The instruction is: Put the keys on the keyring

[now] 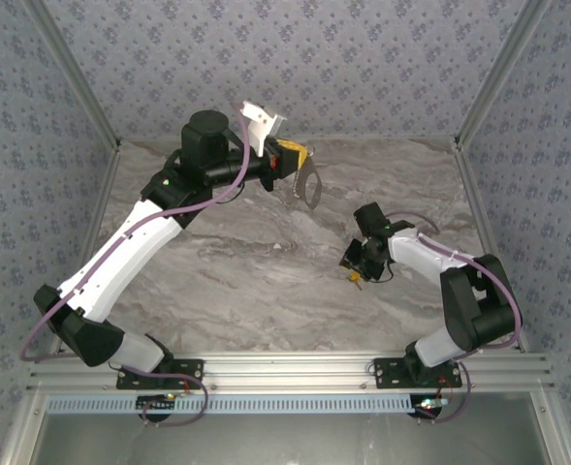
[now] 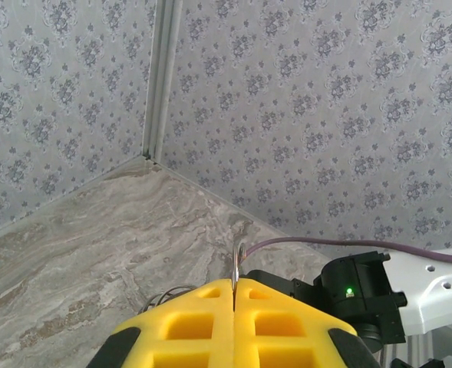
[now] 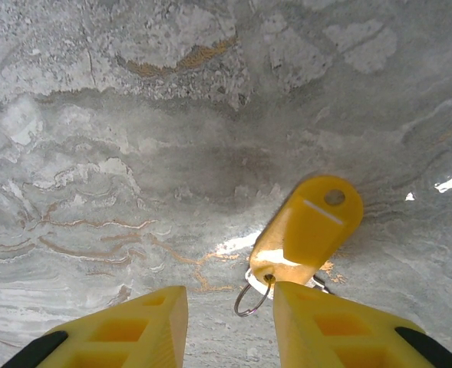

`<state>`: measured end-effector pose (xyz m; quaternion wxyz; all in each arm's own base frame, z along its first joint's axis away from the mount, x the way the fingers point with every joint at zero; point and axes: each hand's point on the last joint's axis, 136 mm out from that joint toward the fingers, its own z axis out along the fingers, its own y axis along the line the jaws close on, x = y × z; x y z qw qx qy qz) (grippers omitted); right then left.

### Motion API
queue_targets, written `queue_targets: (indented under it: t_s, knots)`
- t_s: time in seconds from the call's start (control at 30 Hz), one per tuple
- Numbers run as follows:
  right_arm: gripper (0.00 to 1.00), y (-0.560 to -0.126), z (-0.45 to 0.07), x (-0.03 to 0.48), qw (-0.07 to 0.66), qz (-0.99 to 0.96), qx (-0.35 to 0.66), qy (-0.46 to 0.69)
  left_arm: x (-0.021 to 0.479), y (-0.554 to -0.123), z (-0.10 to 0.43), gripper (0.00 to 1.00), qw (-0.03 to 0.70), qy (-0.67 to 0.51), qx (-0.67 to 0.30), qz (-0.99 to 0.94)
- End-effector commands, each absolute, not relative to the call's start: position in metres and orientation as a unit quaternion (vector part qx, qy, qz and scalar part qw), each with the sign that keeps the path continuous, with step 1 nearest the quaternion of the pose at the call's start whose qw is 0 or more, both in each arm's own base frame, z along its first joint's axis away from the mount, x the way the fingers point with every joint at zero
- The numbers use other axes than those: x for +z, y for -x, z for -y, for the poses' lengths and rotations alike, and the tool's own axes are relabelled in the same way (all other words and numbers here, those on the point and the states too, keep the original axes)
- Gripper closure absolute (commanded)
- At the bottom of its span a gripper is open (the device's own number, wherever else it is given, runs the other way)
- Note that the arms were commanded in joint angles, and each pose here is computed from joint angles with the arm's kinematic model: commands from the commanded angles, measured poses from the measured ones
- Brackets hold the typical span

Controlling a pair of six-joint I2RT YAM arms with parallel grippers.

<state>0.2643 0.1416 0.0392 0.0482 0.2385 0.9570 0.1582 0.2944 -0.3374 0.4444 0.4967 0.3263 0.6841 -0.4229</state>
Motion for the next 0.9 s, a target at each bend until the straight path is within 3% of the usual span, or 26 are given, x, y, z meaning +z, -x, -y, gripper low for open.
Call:
queue_targets:
  t_s: [0.0,0.47,0.87]
  knots:
    - [0.63,-0.259,-0.141,0.034,0.031,-0.956,0.152,-0.25,0.463,-0.293,0.339,1.0,0.516,-0.332,-0.438,-0.656]
    - [0.67,-0.262,-0.146,0.024,0.02,-0.956,0.15,-0.251,0.463,-0.292,0.333,1.0,0.52,-0.331,-0.436,-0.656]
    - [0.8,-0.262,-0.147,0.023,0.018,-0.957,0.151,-0.248,0.461,-0.294,0.332,1.0,0.519,-0.33,-0.438,-0.656]
